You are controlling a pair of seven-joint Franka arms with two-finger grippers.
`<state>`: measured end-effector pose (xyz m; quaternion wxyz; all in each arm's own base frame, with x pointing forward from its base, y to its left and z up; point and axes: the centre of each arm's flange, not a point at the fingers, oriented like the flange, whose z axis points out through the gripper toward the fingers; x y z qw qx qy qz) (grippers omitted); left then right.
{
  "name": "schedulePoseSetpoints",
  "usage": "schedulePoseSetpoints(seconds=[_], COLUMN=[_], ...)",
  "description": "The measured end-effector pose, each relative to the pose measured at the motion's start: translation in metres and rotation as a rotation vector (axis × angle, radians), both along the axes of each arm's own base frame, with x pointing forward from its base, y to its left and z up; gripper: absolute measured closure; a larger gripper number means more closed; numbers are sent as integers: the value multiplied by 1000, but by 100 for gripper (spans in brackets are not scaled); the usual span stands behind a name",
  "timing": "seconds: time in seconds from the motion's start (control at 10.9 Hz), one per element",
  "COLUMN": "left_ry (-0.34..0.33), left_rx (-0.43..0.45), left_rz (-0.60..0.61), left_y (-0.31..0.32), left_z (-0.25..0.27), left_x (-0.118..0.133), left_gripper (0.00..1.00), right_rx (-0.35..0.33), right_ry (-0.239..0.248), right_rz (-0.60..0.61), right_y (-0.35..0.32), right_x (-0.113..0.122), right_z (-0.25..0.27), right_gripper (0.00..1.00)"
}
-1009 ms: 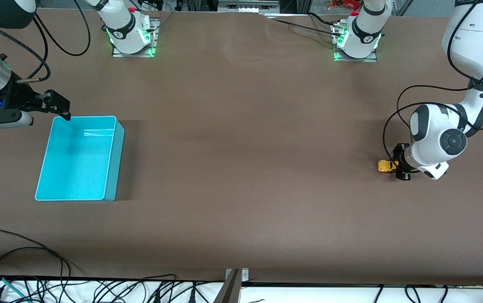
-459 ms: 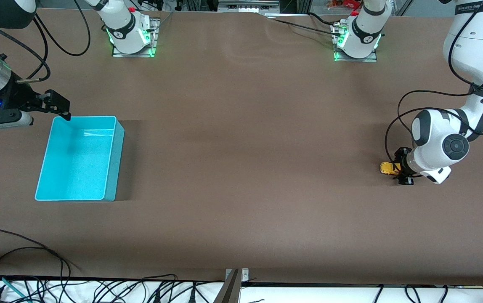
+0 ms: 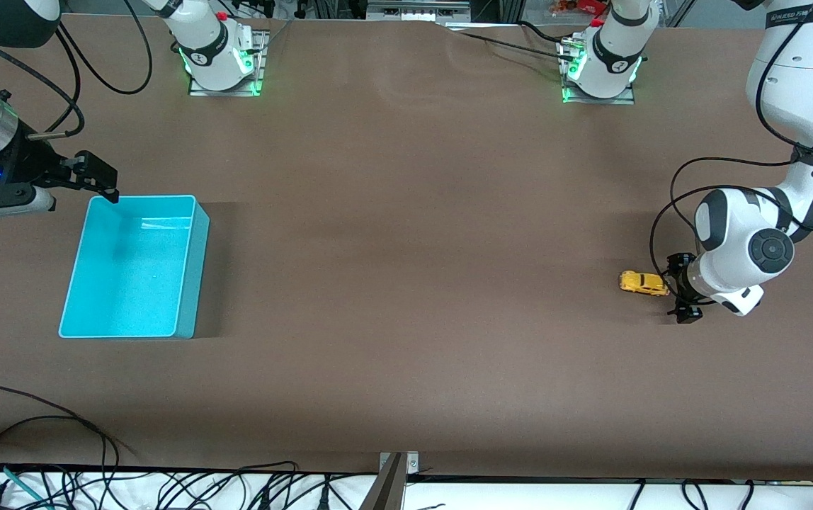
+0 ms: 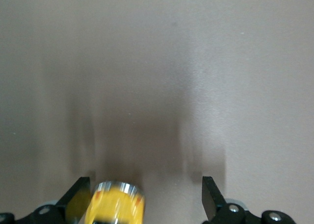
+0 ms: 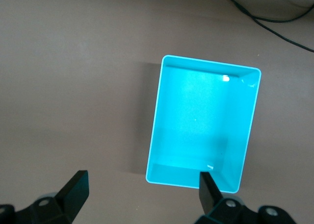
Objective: Wind up and store yellow beetle car
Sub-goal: 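Open the left gripper to release the car and retract the left arm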
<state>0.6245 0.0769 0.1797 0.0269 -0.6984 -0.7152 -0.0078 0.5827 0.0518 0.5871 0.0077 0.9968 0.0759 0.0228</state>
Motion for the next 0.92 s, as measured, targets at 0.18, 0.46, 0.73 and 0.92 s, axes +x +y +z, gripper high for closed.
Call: schedulePoseSetpoints(seconds=[0.18, 0.46, 0.73, 0.92], left_ry=[-12, -3, 36, 100], left_rx=[2, 6, 11, 9], left_rz=[-2, -10, -89, -191], left_y=[-1, -4, -5, -3], left_z=[7, 23, 53, 79], left_x=[5, 10, 18, 23], left_gripper=[0, 0, 0, 0], right_rx=[0, 0, 0, 0], right_ry=[-1, -1, -1, -2], right_rz=[0, 0, 0, 0], right_y=[0, 0, 0, 0], right_x=[0, 0, 0, 0], right_z=[1, 1, 1, 1], right_gripper=[0, 0, 0, 0])
